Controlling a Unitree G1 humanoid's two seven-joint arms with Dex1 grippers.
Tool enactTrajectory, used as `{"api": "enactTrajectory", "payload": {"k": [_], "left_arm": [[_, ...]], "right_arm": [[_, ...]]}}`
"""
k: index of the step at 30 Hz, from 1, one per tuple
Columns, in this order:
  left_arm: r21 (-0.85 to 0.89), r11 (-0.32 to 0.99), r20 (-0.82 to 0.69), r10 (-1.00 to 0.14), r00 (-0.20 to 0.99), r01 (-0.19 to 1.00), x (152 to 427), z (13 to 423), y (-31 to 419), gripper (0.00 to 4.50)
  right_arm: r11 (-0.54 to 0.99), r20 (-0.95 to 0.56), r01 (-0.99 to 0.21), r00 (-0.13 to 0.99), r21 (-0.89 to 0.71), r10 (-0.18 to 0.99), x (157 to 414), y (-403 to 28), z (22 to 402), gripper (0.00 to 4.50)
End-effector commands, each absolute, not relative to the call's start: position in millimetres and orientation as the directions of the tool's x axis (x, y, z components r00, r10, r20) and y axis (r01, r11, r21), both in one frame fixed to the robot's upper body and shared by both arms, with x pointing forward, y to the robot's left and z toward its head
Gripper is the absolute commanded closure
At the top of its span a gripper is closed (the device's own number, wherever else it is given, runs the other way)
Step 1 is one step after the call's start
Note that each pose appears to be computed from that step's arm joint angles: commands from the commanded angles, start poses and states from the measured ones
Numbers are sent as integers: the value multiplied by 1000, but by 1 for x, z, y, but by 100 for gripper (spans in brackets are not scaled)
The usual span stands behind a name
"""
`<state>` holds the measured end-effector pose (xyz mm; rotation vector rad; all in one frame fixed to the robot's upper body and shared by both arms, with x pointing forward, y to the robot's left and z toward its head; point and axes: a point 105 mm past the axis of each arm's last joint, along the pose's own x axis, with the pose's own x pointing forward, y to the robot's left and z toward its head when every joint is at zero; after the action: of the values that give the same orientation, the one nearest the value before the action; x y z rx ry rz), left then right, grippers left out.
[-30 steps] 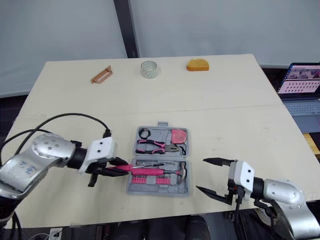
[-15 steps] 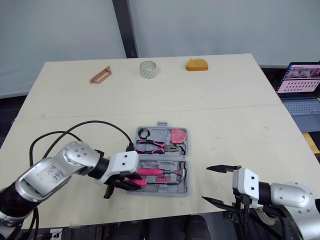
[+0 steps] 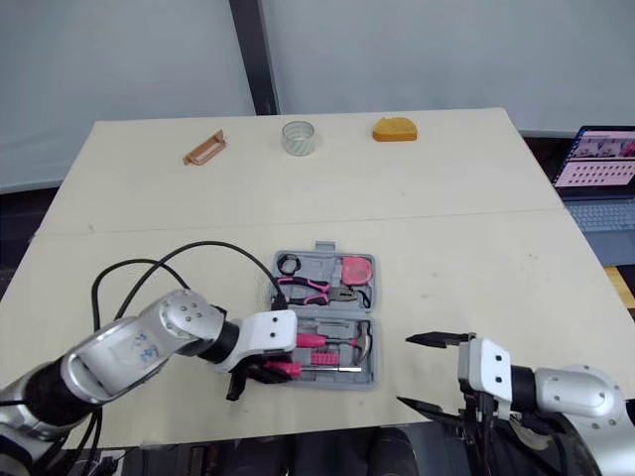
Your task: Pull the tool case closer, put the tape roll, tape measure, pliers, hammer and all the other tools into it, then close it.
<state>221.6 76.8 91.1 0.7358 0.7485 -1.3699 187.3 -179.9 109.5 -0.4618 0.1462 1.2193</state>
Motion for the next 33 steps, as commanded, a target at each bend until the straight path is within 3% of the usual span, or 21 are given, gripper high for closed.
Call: {"api": "enactTrajectory", "payload": {"k": [1, 33], "left_arm": [[44, 40, -821, -568, 59, 998, 221, 89, 72, 392], [60, -47, -860, -509, 27, 997, 224, 79, 55, 392]], "right_arm": [[274, -327, -914, 368, -301, 870, 188, -181, 124, 0], [319, -324, -901, 409, -295, 853, 184, -181, 122, 0]]}}
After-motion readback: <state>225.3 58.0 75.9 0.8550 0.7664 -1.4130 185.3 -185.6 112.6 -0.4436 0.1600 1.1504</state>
